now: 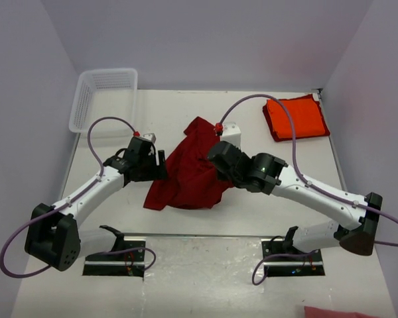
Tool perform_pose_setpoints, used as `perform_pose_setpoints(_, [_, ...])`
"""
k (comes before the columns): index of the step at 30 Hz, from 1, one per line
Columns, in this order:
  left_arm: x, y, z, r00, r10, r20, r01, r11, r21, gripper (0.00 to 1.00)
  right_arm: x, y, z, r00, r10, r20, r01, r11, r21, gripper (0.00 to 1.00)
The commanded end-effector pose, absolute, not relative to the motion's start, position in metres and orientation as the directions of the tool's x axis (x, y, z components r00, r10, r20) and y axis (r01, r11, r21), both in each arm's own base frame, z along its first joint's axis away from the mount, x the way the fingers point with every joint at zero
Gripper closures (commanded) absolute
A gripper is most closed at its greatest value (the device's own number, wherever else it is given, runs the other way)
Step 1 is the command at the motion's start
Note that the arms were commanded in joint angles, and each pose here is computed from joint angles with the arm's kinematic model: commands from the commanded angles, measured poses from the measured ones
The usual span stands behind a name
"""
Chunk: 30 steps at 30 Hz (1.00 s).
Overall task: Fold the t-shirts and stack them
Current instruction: Flatten out the tshirt
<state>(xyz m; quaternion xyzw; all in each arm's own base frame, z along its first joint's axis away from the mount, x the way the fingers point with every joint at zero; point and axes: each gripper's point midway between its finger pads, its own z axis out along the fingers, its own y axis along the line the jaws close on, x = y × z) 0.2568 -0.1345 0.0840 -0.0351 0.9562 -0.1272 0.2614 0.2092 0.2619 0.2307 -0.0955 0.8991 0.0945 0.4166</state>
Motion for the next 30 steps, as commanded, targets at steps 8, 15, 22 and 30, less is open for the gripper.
perform_pose_setpoints(8, [0.249, -0.135, 0.087, -0.865, -0.158, -0.476, -0.016, 0.957, -0.289, 0.20, 0.296, 0.187, 0.304, -0.511, -0.088, -0.855, -0.071, 0.996, -0.060, 1.00])
perform_pose_setpoints(15, [0.234, -0.157, 0.050, -0.923, -0.159, -0.350, -0.013, 0.924, -0.383, 0.26, 0.307, 0.178, 0.327, -0.492, -0.036, -0.870, -0.051, 0.999, -0.012, 1.00])
perform_pose_setpoints(22, [0.213, -0.224, 0.052, -0.953, -0.021, -0.302, 0.171, 0.786, -0.594, 0.44, 0.306, 0.189, 0.296, -0.543, -0.035, -0.839, -0.072, 0.997, 0.004, 1.00])
perform_pose_setpoints(30, [0.217, -0.290, 0.064, -0.940, 0.057, -0.336, 0.280, 0.694, -0.663, 0.39, 0.303, 0.192, 0.294, -0.547, -0.029, -0.837, -0.092, 0.995, 0.026, 1.00])
